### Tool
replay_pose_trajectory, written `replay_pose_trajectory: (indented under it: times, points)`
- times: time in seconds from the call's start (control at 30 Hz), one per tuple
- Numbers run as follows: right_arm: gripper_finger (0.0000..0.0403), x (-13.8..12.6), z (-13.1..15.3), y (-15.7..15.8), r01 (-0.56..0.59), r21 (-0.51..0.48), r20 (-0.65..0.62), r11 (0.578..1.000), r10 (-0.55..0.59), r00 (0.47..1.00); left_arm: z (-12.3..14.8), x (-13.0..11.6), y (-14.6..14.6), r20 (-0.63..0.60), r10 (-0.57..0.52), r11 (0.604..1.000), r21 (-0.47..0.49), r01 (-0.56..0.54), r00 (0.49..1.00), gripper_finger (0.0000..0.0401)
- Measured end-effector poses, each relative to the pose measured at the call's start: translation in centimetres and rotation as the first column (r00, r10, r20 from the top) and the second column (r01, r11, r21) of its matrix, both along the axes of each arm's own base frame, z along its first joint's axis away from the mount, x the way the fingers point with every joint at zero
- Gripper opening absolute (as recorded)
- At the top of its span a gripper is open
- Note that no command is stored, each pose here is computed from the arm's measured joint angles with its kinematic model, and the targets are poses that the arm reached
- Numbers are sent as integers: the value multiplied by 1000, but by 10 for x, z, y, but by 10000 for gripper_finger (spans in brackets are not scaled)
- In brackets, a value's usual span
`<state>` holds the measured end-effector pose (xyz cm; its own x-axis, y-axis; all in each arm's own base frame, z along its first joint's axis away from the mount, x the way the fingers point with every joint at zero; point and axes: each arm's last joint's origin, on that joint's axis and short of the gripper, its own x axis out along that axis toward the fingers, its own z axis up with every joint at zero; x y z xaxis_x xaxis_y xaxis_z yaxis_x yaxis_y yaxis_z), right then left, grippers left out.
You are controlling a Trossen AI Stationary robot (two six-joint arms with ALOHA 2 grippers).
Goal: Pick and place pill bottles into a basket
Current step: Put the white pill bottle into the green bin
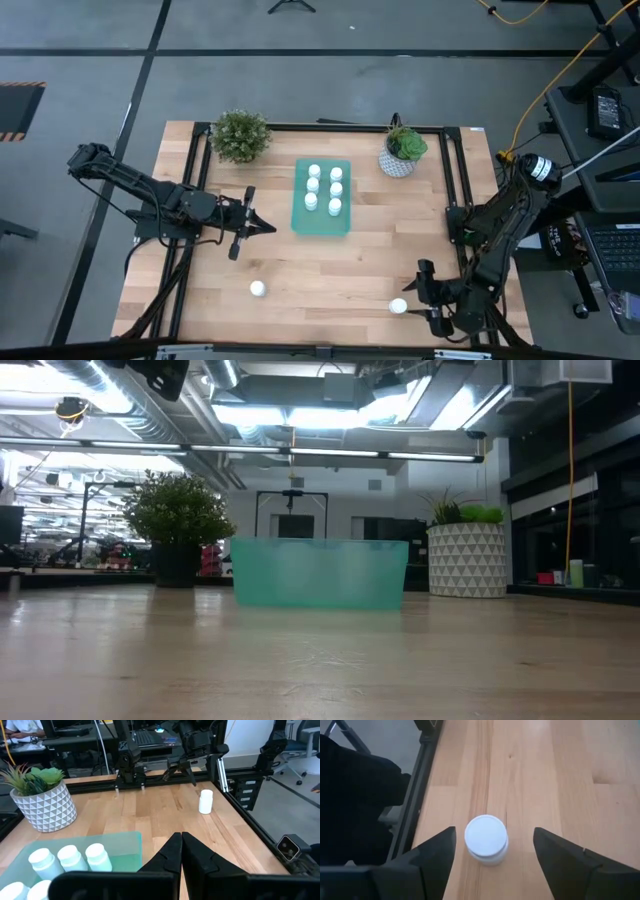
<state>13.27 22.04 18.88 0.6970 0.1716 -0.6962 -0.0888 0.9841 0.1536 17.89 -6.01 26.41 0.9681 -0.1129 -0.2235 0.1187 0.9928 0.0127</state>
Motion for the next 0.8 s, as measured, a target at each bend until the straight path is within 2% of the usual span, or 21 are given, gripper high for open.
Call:
replay_pose_trajectory:
  times: [0.23, 0.6, 0.8]
  points:
    - [268, 7, -9, 5, 1, -8, -21, 1000, -1, 1000, -1, 0, 0, -8, 0, 1000, 3, 0, 1000, 6]
    - [268, 19, -14, 23, -12, -150, -104, 989, -4, 995, -1, 0, 0, -12, 0, 1000, 8, 1, 1000, 6]
    - [268, 29, -25, 27, 11, -182, -123, 983, -34, 992, -1, 0, 0, -12, -1, 1000, 8, 1, 1000, 6]
